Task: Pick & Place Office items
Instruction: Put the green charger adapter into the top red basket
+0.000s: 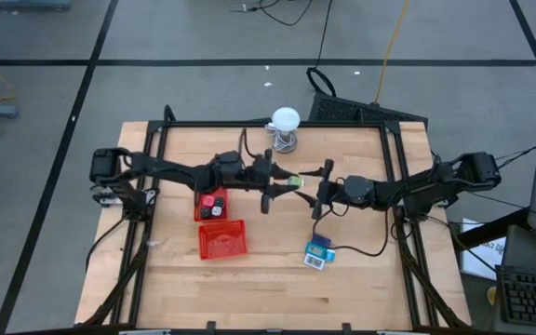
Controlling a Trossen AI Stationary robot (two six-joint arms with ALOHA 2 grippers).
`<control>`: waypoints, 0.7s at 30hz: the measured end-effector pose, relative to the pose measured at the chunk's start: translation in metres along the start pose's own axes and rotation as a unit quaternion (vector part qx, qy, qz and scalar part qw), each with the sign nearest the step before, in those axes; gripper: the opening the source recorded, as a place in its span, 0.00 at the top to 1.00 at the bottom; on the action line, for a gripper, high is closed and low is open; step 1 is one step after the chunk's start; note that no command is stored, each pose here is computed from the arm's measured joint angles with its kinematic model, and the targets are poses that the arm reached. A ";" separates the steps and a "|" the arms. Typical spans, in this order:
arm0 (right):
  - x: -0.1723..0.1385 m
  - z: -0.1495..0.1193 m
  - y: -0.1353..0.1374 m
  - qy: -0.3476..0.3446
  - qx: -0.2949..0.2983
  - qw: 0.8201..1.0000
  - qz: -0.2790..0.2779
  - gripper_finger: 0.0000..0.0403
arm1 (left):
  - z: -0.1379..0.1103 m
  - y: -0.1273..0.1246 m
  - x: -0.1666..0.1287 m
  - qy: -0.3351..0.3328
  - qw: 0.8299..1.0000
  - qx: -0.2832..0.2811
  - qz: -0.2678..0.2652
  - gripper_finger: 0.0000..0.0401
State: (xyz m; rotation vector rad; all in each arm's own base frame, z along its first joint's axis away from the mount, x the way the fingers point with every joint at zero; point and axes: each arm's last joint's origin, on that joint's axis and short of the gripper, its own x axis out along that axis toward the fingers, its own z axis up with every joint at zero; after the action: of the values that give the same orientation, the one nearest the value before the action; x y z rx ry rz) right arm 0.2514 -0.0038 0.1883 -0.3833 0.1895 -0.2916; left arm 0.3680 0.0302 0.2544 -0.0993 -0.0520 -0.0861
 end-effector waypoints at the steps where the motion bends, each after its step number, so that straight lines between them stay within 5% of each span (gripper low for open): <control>1: 0.000 0.000 0.000 0.001 -0.001 1.000 -0.003 0.37 | -0.002 -0.001 -0.001 -0.016 1.000 -0.005 -0.009 0.67; 11: -0.003 0.009 0.001 -0.030 0.030 0.999 -0.024 0.43 | -0.016 -0.003 -0.018 -0.102 0.994 -0.009 -0.040 0.67; 21: -0.002 0.004 0.003 -0.008 0.030 0.999 -0.016 0.46 | -0.030 0.008 -0.054 -0.077 0.997 -0.029 -0.005 0.67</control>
State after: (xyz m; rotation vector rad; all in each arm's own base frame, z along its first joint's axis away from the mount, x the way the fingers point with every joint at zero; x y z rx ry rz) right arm 0.2510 0.0010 0.1912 -0.3290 0.1579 -0.3249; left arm 0.3161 0.0394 0.2213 -0.1631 -0.2050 -0.0891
